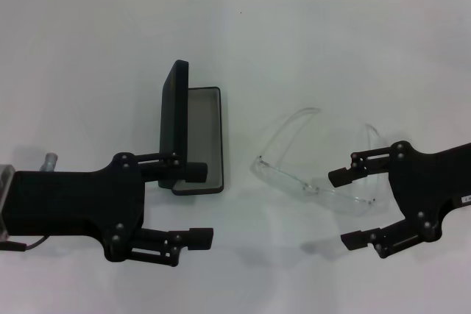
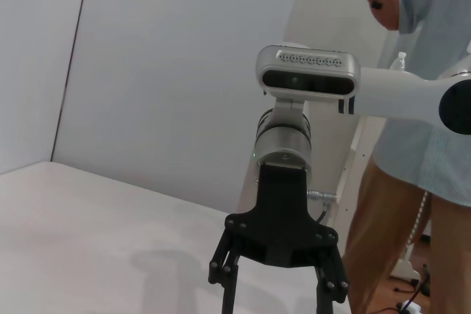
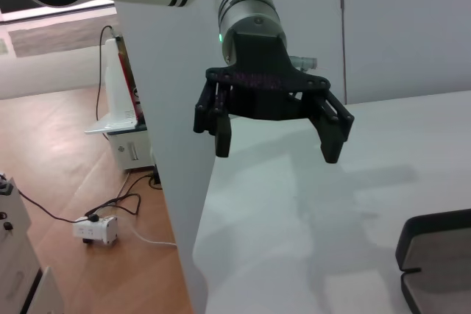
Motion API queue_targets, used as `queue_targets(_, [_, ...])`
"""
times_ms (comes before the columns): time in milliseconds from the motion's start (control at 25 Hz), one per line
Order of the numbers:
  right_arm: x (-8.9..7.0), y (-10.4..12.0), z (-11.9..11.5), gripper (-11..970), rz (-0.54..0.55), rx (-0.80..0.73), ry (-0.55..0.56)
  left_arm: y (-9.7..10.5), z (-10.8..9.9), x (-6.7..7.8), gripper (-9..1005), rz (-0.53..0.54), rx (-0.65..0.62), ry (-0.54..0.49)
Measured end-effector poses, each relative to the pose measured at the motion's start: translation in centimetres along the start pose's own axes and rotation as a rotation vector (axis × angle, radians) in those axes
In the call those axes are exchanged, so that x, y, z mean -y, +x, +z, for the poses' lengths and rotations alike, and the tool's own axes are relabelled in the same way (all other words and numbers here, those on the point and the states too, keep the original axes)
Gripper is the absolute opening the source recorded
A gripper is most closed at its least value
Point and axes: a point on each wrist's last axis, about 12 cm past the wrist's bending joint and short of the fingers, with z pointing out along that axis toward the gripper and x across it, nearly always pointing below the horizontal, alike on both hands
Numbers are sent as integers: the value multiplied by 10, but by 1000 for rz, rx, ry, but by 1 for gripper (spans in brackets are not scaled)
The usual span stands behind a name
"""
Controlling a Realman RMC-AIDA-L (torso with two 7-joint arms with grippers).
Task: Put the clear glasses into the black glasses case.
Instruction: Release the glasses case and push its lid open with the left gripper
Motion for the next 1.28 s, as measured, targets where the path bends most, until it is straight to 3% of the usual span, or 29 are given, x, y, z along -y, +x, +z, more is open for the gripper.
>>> queue_targets(440, [-1,3,2,807,16,19,2,-5,2,-7,868,-5,18,-44])
queue_targets(720, [-1,4,1,807,25,39,9,-37,5,-31,863,-187,29,-113])
queue_targets(880, [-3,9,2,807,58,90,22,-67,8,-58,860,-371,-31,-254])
queue_targets(960, [-4,11,1,807,66,119,45,-81,20,-69,859,-409,-149,-359])
queue_targets(1160, [-9,19,-2,806,46,220,108,-105,43,-81,855,-491,-360,-538])
queue_targets(1280, [-11,22,-6,806,54,238,127,-114,51,-83,853,-526,-414,-602])
